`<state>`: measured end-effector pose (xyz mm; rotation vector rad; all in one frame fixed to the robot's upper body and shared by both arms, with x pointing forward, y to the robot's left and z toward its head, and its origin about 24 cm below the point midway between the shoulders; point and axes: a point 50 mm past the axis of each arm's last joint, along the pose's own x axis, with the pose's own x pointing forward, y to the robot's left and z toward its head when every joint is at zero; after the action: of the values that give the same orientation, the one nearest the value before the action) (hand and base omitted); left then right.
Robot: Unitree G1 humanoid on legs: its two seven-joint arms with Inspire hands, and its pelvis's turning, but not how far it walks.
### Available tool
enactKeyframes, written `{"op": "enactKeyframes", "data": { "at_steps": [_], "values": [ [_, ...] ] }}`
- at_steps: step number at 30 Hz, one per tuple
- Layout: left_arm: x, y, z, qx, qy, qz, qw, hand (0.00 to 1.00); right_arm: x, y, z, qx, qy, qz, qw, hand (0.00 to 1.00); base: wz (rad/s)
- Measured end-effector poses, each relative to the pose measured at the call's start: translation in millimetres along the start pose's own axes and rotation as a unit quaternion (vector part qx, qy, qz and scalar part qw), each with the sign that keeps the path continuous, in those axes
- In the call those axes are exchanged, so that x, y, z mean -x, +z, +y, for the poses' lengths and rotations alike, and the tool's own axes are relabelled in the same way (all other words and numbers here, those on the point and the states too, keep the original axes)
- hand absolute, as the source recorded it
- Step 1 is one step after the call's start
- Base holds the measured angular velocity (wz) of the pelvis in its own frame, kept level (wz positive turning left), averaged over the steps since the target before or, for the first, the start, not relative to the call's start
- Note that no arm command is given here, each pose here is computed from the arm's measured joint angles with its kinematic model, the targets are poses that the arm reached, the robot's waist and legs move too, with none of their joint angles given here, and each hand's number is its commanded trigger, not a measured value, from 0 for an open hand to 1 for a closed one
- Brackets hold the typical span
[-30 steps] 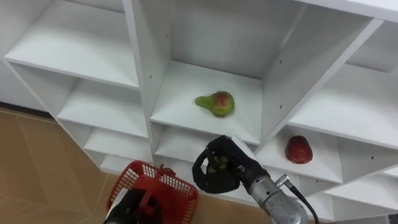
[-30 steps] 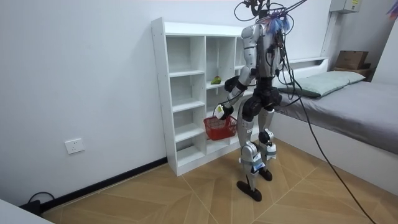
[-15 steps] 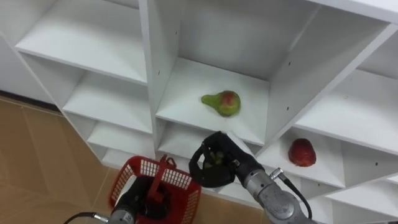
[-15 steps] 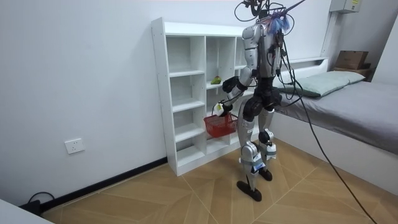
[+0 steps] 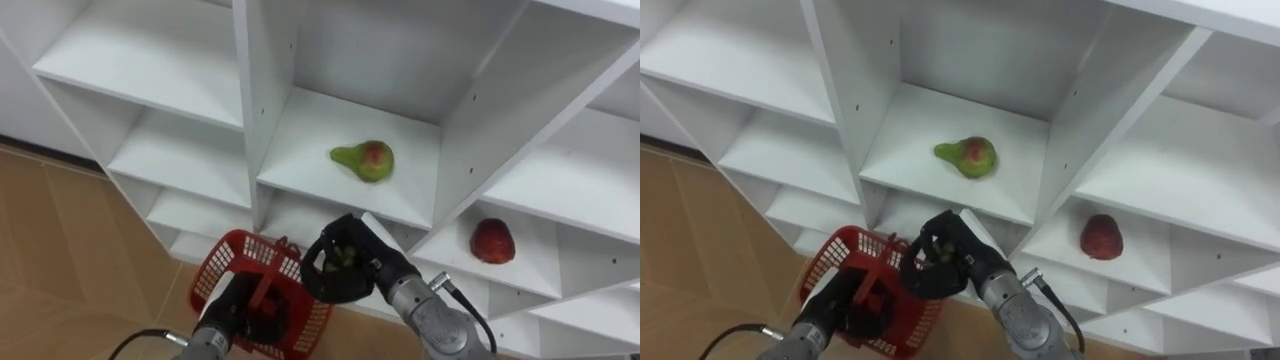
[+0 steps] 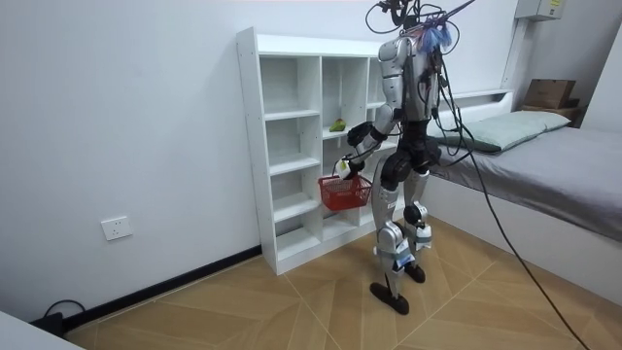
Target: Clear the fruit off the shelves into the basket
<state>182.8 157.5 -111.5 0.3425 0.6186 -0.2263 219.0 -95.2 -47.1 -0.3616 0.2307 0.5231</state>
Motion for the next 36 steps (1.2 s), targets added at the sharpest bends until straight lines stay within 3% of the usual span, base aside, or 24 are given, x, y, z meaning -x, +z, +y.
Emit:
{"op": "enactKeyframes", "data": {
  "at_steps": [20,36],
  "values": [
    [-1.5,7,-8.9,-0.003,-0.015,-0.013,1.000,1.00,-6,8,2,-0.022,0.008,-0.014,1.000,1.00,0.00],
    [-3.3,11,-13.6,-0.015,-0.029,-0.020,0.999,1.00,-8,11,6,-0.092,0.038,-0.024,0.995,1.00,0.01]
  ]
}}
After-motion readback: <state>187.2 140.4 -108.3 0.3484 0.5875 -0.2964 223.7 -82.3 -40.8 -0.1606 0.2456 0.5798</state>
